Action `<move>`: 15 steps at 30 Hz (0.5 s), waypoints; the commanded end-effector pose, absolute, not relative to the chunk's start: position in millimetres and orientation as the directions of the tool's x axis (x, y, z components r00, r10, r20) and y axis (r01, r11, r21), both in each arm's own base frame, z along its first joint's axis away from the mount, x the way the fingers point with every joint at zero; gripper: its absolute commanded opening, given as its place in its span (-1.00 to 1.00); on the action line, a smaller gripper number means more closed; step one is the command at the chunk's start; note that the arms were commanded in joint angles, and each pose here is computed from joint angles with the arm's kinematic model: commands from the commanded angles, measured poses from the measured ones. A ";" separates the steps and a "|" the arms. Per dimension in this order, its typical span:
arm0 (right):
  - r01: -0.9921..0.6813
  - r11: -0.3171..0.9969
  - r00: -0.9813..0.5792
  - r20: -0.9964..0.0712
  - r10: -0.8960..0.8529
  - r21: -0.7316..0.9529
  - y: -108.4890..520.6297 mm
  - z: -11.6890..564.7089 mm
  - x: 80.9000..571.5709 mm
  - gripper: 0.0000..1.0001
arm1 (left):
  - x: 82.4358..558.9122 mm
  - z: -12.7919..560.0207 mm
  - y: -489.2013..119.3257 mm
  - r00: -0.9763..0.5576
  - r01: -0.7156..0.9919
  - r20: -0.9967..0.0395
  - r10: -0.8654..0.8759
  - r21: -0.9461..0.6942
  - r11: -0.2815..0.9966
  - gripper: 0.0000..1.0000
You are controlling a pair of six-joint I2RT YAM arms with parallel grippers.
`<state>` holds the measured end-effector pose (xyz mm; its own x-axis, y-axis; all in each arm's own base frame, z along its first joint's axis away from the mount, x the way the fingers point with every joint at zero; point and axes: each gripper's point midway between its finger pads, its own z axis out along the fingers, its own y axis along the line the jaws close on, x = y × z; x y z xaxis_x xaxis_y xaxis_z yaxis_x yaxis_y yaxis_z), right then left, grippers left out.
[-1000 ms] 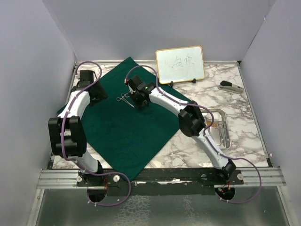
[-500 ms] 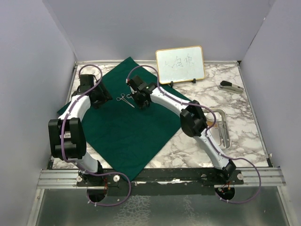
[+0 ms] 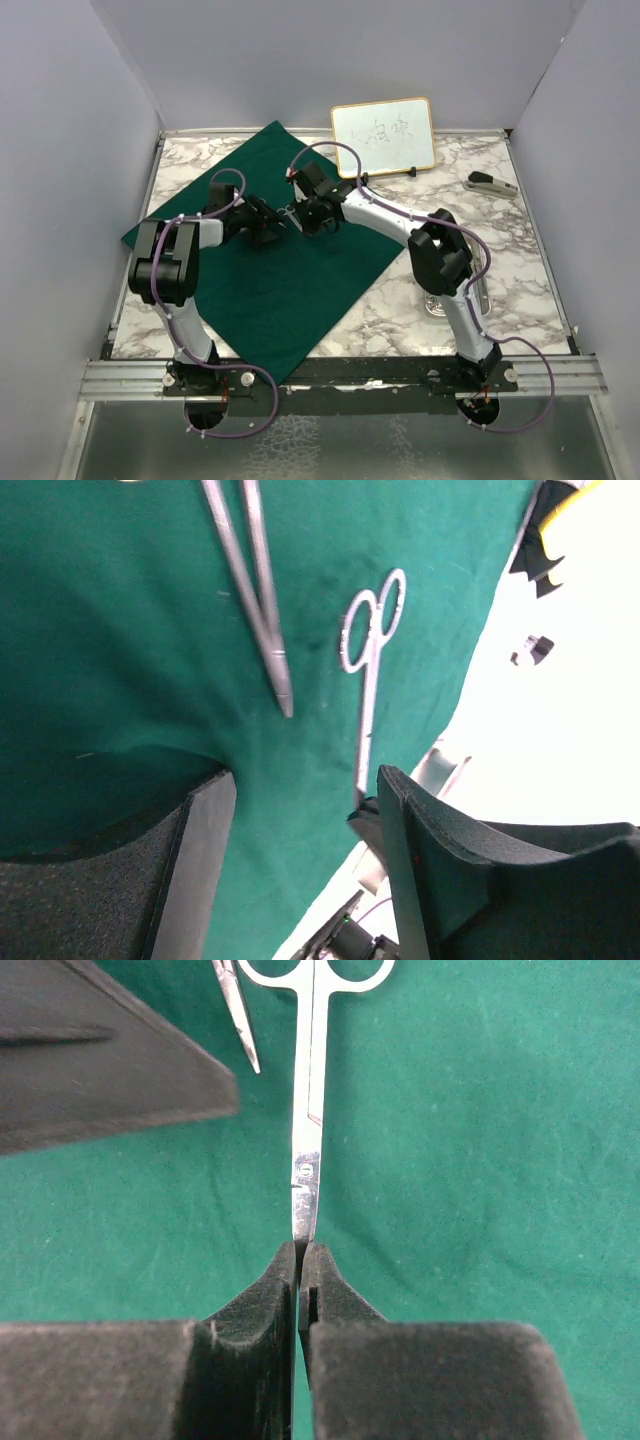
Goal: Prepare the surgical pack
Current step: Pick up the medical item from the surgical kit.
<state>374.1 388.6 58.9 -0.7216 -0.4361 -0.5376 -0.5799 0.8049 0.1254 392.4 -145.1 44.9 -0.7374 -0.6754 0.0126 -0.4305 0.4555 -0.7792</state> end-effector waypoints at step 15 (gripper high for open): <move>-0.569 0.775 -0.727 -0.608 -0.318 0.275 392.3 108.3 359.2 -0.99 | 420.3 45.4 -212.8 -0.725 -0.438 0.045 -0.687 -0.801 0.409 -0.47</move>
<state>358.0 386.8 77.3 -0.7486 -0.3669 -0.5522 -0.5605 0.7951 0.2316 411.2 -213.9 41.2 -0.7488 -0.6570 0.0875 -0.4445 0.3997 -0.8017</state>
